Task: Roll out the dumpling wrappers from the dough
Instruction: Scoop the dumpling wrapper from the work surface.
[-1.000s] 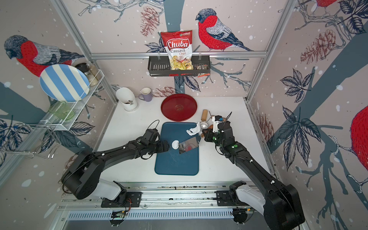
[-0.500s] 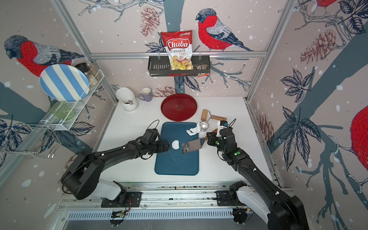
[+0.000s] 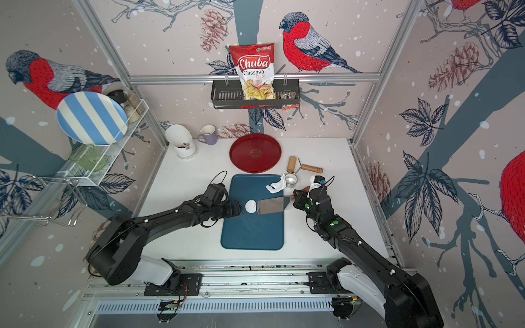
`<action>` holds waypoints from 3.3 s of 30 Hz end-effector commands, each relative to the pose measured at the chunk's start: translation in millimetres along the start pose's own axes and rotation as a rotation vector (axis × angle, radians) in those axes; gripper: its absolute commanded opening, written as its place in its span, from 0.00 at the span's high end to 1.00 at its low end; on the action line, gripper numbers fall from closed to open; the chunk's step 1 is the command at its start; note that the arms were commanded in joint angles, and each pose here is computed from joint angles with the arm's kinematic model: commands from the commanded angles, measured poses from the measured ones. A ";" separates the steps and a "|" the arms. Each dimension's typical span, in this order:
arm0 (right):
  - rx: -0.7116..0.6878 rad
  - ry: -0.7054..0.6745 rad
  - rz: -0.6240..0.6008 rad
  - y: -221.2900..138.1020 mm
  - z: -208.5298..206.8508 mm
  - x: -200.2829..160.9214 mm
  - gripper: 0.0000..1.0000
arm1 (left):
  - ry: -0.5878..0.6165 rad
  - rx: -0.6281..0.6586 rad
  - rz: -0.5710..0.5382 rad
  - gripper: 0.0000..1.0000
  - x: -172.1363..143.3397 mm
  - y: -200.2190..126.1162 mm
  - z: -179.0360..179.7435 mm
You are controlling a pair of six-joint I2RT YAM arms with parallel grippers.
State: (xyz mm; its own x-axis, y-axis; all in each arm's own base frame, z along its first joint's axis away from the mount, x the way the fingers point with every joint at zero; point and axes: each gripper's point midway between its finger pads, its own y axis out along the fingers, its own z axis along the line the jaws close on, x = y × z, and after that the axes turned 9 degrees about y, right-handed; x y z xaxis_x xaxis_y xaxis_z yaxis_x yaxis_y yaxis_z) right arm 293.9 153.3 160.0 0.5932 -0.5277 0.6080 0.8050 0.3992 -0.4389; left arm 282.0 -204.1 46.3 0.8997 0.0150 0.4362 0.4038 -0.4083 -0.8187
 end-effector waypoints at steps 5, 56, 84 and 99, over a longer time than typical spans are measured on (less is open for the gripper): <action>0.061 0.029 -0.019 6.2 14.8 4.4 1.00 | 0.009 -0.026 -0.026 0.05 5.6 -1.1 -5.8; 0.008 0.091 -0.005 7.2 -3.3 -1.2 1.00 | 0.014 -0.011 -0.024 0.05 7.3 -1.1 -4.6; 0.064 0.128 0.030 20.0 5.2 -15.3 1.00 | 0.010 -0.023 -0.034 0.05 8.4 -3.5 -6.4; 0.108 0.158 0.026 18.7 10.5 -10.7 1.00 | 0.010 -0.015 -0.034 0.05 6.4 -4.4 -4.3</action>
State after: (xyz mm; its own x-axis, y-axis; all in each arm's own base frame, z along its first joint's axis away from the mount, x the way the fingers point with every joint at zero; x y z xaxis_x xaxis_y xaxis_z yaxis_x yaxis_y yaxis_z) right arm 300.0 166.9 137.3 0.6209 -0.6125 0.4893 0.7827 0.4489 -0.4312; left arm 281.1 -202.9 49.4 0.8965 0.0176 0.4428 0.4106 -0.4090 -0.8150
